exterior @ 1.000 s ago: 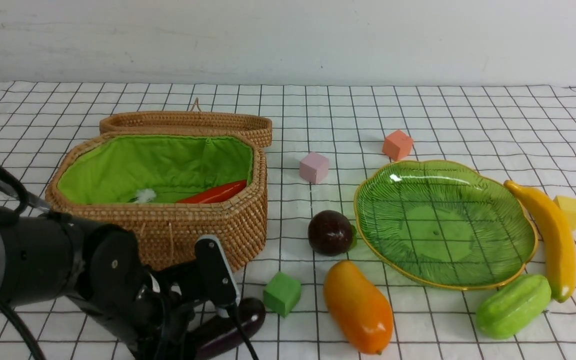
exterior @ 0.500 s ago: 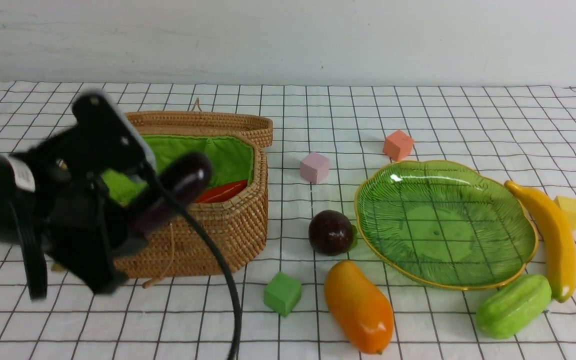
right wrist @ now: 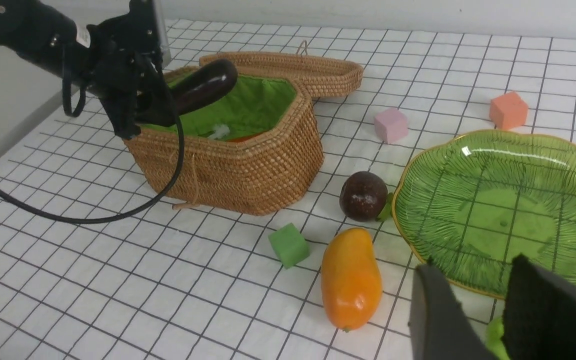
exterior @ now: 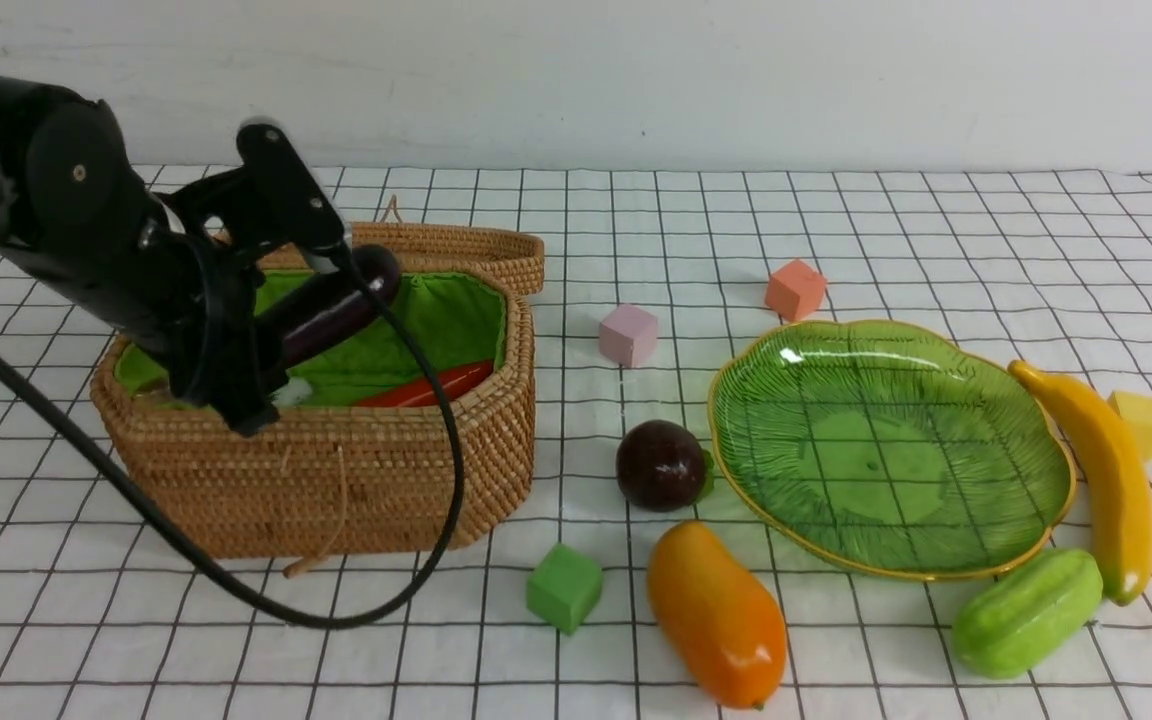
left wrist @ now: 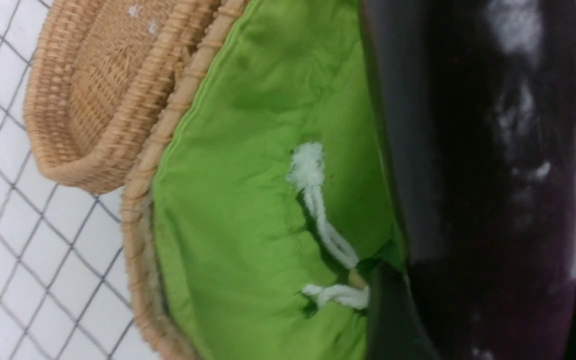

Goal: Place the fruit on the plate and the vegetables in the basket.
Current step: Use the left arm to grab an eggplant and put it into the left basket, then use the right arm to grab a mango and put it into the right plate

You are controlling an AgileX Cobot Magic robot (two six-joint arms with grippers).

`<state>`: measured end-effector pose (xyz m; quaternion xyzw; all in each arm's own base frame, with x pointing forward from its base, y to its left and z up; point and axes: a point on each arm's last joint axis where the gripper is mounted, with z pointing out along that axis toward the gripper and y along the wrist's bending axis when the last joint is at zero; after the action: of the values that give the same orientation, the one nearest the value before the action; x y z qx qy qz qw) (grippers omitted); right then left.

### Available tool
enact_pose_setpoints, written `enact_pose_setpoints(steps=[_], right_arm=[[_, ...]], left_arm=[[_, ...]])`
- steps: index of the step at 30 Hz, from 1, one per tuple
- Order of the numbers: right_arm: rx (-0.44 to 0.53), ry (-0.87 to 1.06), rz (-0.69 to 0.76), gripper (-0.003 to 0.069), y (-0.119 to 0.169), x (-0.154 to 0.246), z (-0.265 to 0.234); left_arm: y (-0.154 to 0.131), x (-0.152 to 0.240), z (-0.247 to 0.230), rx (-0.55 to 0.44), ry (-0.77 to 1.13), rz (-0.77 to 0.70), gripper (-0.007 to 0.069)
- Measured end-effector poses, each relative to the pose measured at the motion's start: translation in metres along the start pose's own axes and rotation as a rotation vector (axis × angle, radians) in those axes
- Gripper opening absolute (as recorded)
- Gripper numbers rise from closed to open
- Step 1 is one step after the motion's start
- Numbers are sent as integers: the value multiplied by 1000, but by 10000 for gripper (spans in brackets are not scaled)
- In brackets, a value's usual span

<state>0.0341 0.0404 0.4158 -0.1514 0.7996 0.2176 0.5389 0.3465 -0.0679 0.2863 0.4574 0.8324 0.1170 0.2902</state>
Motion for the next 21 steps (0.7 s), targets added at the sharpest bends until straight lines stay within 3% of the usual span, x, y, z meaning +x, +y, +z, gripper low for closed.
enact_pose_setpoints(steps=[1,2,5,8,9,11,12,15,17,18,19,21], right_arm=[[0,0,0,232,0,0,0],[0,0,0,232,0,0,0],[1,-6,0,233,0,-1,0],[2,-11,0,235,0,-1,0],[3,-14,0,235,0,-1,0],[3,-15,0,235,0,-1,0],[3,-14,0,235,0,-1,0],[4,-2,6,235,-2,-2,4],[5,16,13,235,-4,-3,9],[5,19,14,235,-4,-4,10],[5,41,22,235,-6,-4,15],[3,85,33,235,-9,-4,23]], left_arm=[[0,0,-1,-4,-1,3,428],[2,0,-4,-16,-6,8,505],[4,-1,-18,-41,-30,6,636],[4,-3,-34,-47,-67,-31,658],[2,-6,-46,-30,-117,-109,645],[-1,-11,-66,9,-209,-260,587],[-5,-16,-80,53,-277,-373,519],[-20,-26,-111,180,-386,-570,299],[-36,-34,-129,289,-410,-623,86],[-39,-34,-132,301,-407,-621,71],[-50,-36,-140,352,-395,-607,3],[-65,-37,-150,410,-357,-581,-13]])
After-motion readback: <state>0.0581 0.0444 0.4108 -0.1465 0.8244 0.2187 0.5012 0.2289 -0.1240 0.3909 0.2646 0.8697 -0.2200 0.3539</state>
